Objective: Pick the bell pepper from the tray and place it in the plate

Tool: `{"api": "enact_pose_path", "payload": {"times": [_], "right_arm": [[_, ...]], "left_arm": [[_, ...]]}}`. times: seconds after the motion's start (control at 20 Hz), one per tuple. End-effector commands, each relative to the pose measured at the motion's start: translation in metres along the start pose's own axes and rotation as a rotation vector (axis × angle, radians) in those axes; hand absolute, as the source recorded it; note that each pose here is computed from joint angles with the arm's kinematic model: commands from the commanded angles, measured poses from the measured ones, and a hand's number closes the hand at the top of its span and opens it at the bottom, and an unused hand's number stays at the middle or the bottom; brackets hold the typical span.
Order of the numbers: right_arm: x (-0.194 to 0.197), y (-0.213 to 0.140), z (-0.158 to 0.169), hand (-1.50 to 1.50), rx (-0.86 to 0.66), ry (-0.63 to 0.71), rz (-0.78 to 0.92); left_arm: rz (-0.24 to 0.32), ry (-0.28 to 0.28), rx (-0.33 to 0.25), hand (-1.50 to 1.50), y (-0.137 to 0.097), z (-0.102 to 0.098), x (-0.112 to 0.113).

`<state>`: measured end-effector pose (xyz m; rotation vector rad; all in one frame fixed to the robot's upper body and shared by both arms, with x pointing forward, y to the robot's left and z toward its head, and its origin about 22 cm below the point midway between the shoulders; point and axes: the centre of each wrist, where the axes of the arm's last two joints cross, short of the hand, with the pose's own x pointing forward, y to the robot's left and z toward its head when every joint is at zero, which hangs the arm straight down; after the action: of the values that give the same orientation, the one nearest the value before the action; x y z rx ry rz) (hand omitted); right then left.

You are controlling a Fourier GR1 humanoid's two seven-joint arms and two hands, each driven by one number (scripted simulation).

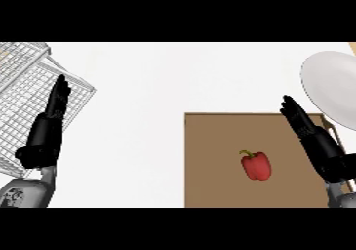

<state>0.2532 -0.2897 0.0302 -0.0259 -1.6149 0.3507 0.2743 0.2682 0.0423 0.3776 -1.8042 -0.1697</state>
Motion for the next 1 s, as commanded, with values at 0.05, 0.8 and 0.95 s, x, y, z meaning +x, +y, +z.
{"api": "enact_pose_path", "payload": {"times": [0.05, 0.8, 0.95], "right_arm": [[0.044, -0.022, -0.025, 1.50, 0.071, -0.188, -0.021], [0.034, -0.097, -0.030, -1.50, -0.165, -0.567, 0.029], [0.046, -0.111, -0.031, -1.50, -0.119, -0.533, 0.127]], "left_arm": [[0.059, 0.244, -0.017, 0.00, 0.000, 0.033, -0.034], [0.293, 0.632, -0.192, 0.00, -0.044, 0.062, -0.054], [0.302, 0.637, -0.197, 0.00, -0.044, 0.053, -0.049]]}}
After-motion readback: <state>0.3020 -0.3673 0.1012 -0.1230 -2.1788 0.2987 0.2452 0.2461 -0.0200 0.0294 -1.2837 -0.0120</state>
